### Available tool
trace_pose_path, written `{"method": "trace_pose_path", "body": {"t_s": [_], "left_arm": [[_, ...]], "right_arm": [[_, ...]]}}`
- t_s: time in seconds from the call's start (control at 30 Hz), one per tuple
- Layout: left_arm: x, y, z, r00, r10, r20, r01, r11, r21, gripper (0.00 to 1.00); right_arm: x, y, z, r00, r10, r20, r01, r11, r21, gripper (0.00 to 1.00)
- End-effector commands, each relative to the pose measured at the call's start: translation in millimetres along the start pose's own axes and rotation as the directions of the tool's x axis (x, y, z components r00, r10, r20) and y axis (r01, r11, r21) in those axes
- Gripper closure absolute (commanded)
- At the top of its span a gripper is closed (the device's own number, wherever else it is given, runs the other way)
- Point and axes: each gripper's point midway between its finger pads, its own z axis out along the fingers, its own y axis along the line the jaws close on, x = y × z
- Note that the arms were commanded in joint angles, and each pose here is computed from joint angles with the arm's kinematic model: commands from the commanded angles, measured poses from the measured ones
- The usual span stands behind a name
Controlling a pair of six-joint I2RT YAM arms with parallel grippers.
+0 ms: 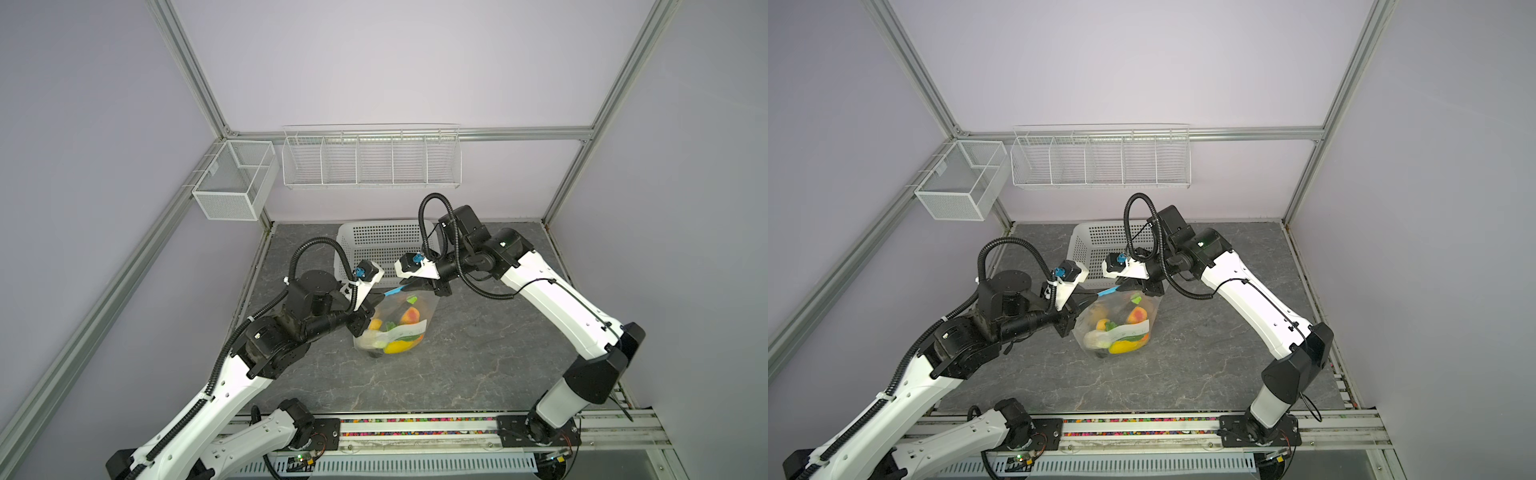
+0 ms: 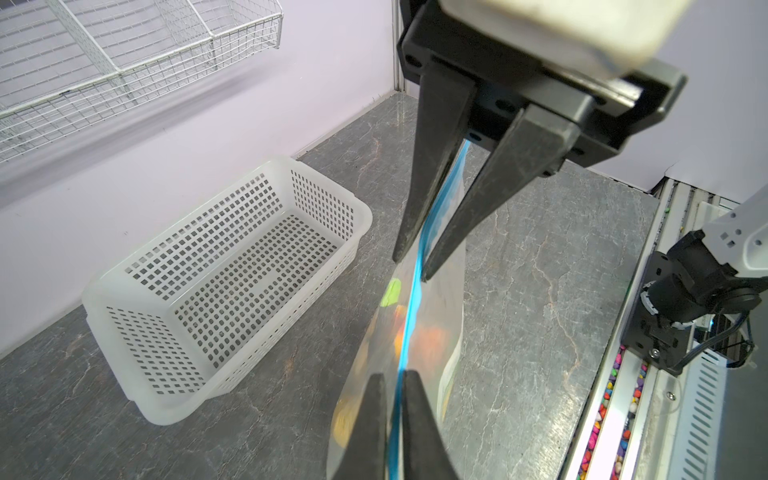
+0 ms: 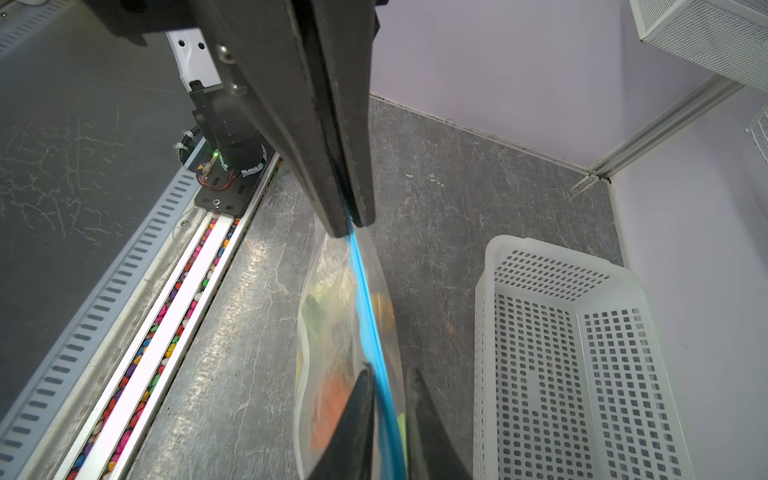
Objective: Place the food in the zip-top bag and seal the zipper
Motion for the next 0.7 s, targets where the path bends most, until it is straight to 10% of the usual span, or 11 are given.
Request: {"method": "trace_pose_path", "body": {"t_s": [0.0,0.2,0.57,0.67], "left_arm": [[-6.1,4.6,2.5,0.999,0.023,0.027,-0.022,1.0,-0.02,0.92],[-6.2,8.1,0.9,0.999,0.008,0.044,-0.007,0.999,-0.043,0.74],[-24.7,39.1,-20.8,0.971,-0.092,0.219,0.139,0.967,-0.214,0.03],[-24.7,48.5,-29.5,0.962,-0.114,0.25,0.18,0.948,-0.264,0.0]], "right_arm": [[-0.1,4.6,-2.2,1.0,-0.003,-0.005,0.003,1.0,0.008,0.88],[1.6,-4.2,-7.1,1.0,0.007,0.001,-0.007,0.994,0.107,0.94],[-1.6,-14.2,-30.3,0.993,0.117,-0.011,-0.109,0.958,0.265,0.94],[-4.9,-20.5,-37.5,0.99,0.144,-0.003,-0.135,0.936,0.326,0.93]]}}
